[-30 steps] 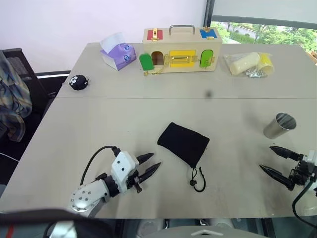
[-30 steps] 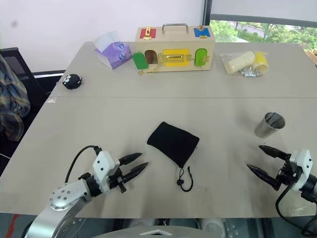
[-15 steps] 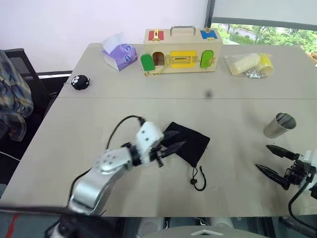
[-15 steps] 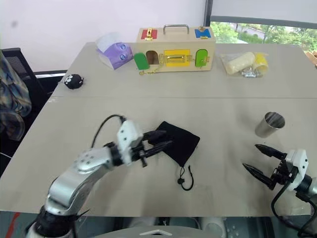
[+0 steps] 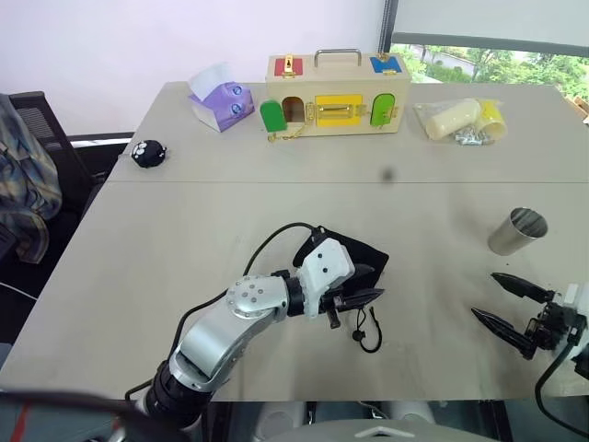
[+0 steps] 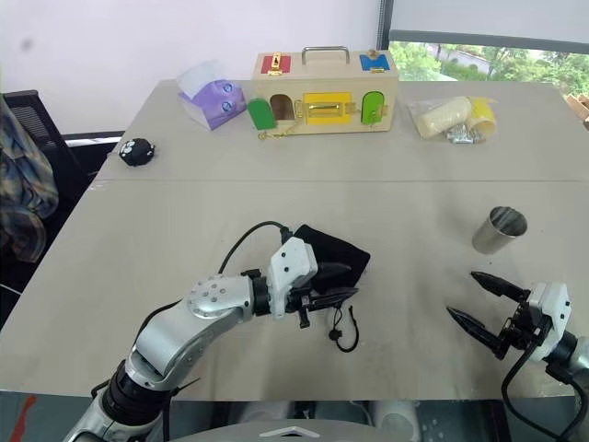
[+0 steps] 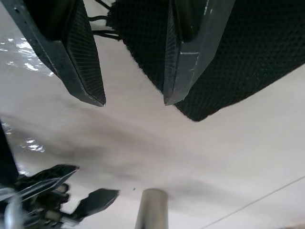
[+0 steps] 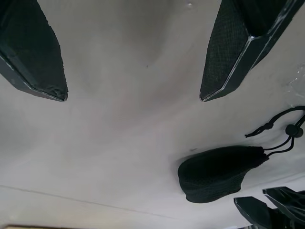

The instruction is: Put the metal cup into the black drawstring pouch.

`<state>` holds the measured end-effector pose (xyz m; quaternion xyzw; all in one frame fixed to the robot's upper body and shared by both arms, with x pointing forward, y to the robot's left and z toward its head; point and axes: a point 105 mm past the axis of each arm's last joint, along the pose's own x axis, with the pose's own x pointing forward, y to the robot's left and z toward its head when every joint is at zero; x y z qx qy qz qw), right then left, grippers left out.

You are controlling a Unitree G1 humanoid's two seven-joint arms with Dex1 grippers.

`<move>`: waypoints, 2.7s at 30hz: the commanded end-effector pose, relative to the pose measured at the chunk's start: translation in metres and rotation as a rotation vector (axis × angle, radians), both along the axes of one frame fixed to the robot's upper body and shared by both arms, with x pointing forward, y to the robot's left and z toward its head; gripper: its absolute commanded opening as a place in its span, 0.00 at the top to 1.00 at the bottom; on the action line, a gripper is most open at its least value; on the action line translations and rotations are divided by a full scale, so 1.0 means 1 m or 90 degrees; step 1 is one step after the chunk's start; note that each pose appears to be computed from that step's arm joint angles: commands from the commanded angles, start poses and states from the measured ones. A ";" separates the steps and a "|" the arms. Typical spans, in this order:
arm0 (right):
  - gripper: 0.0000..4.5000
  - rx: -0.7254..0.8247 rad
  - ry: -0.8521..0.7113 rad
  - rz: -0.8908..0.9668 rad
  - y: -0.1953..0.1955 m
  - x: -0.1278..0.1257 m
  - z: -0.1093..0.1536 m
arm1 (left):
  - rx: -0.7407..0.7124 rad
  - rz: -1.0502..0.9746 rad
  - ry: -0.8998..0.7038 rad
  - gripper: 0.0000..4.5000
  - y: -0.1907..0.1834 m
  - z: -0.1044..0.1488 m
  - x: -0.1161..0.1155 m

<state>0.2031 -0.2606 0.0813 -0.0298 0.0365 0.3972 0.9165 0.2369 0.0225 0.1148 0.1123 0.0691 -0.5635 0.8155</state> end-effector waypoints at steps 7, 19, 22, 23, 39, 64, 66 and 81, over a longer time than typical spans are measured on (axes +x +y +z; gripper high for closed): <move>0.00 0.010 -0.023 0.008 0.003 0.002 0.013 | 0.036 0.053 -0.079 0.56 -0.009 0.007 0.001; 0.00 0.022 -0.008 0.028 0.009 0.004 0.011 | 0.097 0.079 -0.082 0.21 -0.012 -0.003 -0.003; 0.00 0.027 -0.005 0.033 0.011 0.002 0.011 | 0.137 0.101 -0.113 0.01 -0.010 -0.007 0.001; 0.00 0.027 -0.004 0.034 0.011 0.002 0.010 | 0.147 0.117 -0.122 0.01 -0.009 -0.007 0.004; 0.00 0.040 -0.013 0.058 0.017 0.008 0.013 | 0.184 0.245 -0.145 0.61 0.006 -0.012 0.025; 0.00 -0.045 -0.171 -0.101 -0.015 0.059 0.095 | -0.035 0.391 -0.075 0.99 0.017 0.046 0.091; 0.00 -0.078 -0.173 -0.124 -0.019 0.069 0.104 | -0.047 0.394 -0.054 0.99 0.017 0.050 0.096; 0.00 -0.212 -0.045 -0.179 -0.050 0.090 0.097 | -0.089 0.431 -0.024 0.99 0.028 0.072 0.110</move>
